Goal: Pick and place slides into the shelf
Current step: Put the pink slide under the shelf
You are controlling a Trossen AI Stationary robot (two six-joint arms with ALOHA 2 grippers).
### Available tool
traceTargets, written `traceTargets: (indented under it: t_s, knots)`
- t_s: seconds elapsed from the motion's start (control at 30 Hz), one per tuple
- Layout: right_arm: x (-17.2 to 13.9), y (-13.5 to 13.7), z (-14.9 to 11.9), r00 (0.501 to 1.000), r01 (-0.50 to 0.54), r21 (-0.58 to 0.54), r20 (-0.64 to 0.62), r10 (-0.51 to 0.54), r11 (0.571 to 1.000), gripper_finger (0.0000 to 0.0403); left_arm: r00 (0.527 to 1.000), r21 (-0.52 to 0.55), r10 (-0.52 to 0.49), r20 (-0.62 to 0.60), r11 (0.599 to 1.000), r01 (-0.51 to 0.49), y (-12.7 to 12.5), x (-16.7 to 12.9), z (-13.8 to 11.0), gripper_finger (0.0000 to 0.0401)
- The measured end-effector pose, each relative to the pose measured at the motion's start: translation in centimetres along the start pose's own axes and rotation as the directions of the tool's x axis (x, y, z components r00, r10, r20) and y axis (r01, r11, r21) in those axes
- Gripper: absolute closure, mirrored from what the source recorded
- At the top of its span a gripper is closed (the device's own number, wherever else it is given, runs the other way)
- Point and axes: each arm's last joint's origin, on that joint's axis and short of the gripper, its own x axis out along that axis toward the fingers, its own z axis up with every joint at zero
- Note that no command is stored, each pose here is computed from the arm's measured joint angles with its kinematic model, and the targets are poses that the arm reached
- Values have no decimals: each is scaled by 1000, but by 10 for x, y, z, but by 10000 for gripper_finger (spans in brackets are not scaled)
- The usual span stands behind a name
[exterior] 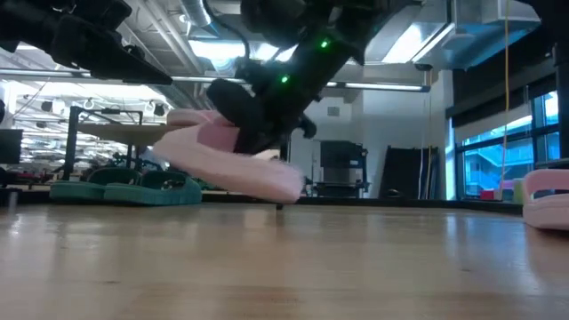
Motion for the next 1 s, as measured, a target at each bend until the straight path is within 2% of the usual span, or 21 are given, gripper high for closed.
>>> traceTargets:
  t_s: [0.23, 0.4, 0.63, 0.87, 1.0]
  knots:
    - [14, -1, -7, 1000, 1, 60, -5, -1, 998, 386, 1000, 1, -1, -4, 1000, 1, 0, 0, 0, 197]
    - [16, -2, -9, 1000, 11, 58, -17, -10, 998, 385, 1000, 1, -1, -6, 1000, 1, 0, 0, -1, 197]
    - [16, -2, -10, 1000, 13, 52, -21, -12, 999, 323, 1000, 0, -1, -8, 1000, 1, 0, 0, -1, 197]
    - [16, -2, -10, 1000, 9, 49, -24, -8, 999, 292, 1000, 0, -1, -8, 1000, 1, 0, 0, -1, 197]
    - [17, -2, -9, 998, -33, 53, -42, 35, 998, 268, 1000, -3, -1, -8, 1000, 1, 0, 0, -1, 197]
